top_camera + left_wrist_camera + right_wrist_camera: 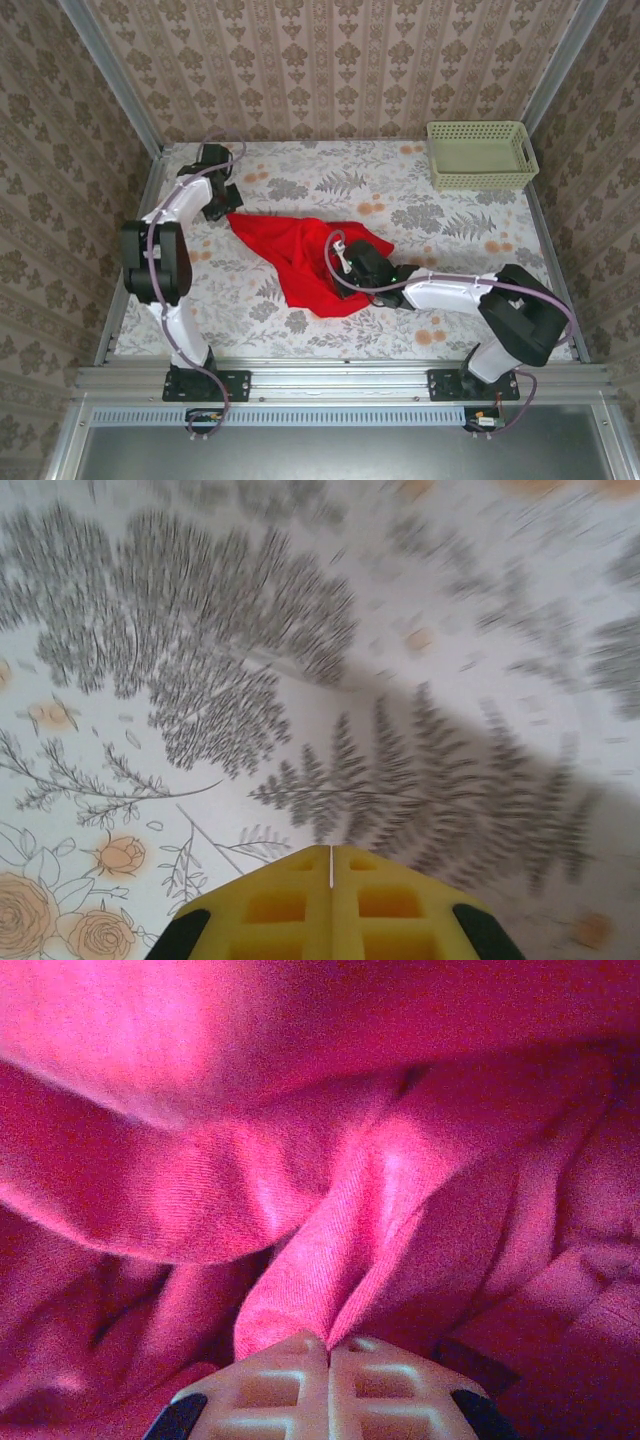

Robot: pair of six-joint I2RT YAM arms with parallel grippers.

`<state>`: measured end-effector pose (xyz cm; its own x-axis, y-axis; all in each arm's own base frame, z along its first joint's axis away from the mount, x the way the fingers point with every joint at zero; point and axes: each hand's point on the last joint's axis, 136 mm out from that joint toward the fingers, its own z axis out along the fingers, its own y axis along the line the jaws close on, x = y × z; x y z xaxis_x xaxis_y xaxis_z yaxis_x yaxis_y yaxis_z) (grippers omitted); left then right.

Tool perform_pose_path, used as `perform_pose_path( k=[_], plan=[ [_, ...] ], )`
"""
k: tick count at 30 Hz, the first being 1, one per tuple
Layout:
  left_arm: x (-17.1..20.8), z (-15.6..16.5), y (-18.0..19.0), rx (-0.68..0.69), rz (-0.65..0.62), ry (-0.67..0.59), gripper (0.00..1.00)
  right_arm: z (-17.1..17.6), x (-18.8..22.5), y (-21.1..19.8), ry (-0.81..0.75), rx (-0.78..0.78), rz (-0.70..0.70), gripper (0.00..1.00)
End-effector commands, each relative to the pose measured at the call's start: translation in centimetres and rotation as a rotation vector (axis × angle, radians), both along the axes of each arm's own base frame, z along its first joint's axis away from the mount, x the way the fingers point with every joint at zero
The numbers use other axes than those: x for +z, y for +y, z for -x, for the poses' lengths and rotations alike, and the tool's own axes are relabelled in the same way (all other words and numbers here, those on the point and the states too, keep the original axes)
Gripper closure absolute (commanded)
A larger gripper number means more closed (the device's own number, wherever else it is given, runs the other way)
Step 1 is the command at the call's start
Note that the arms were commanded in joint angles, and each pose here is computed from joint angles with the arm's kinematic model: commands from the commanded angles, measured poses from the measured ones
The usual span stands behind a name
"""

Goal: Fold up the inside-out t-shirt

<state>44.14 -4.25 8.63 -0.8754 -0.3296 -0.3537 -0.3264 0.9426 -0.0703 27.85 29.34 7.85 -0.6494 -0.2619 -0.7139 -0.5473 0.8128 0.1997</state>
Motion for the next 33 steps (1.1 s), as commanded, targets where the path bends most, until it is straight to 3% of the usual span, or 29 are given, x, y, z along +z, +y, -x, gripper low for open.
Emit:
perform_pose_path(
  k=[1,3,4,10,13,16,19,28,33],
  plan=[
    [0.0,1.3,0.8,0.047,-0.018,0.055,1.00,0.2,3.6,0.8,-0.094,0.036,-0.110,1.00],
    [-0.4,2.4,0.3,0.037,0.010,0.059,1.00,0.1,4.5,0.5,-0.116,0.017,-0.129,1.00],
    [-0.1,3.0,-0.3,0.021,0.027,0.048,0.95,0.0,4.9,0.5,-0.124,0.013,-0.141,1.00],
    [5.1,8.6,-6.4,-0.185,0.082,-0.108,0.43,-0.2,5.9,1.0,-0.138,0.005,-0.187,1.00],
    [8.7,12.1,-9.7,-0.314,0.112,-0.263,0.30,-0.2,6.4,1.4,-0.134,0.013,-0.213,1.00],
    [10.9,15.8,-14.5,-0.503,0.258,-0.393,0.26,-0.2,8.2,1.4,-0.153,0.010,-0.257,1.00],
    [11.0,18.0,-17.3,-0.616,0.355,-0.442,0.20,0.0,8.9,1.7,-0.156,0.023,-0.277,1.00],
    [10.9,20.0,-22.9,-0.834,0.592,-0.487,0.15,-0.4,8.9,1.8,-0.138,0.007,-0.281,1.00],
    [8.8,18.3,-23.3,-0.797,0.553,-0.432,0.34,-0.2,9.3,2.2,-0.140,0.022,-0.296,1.00]
  ],
)
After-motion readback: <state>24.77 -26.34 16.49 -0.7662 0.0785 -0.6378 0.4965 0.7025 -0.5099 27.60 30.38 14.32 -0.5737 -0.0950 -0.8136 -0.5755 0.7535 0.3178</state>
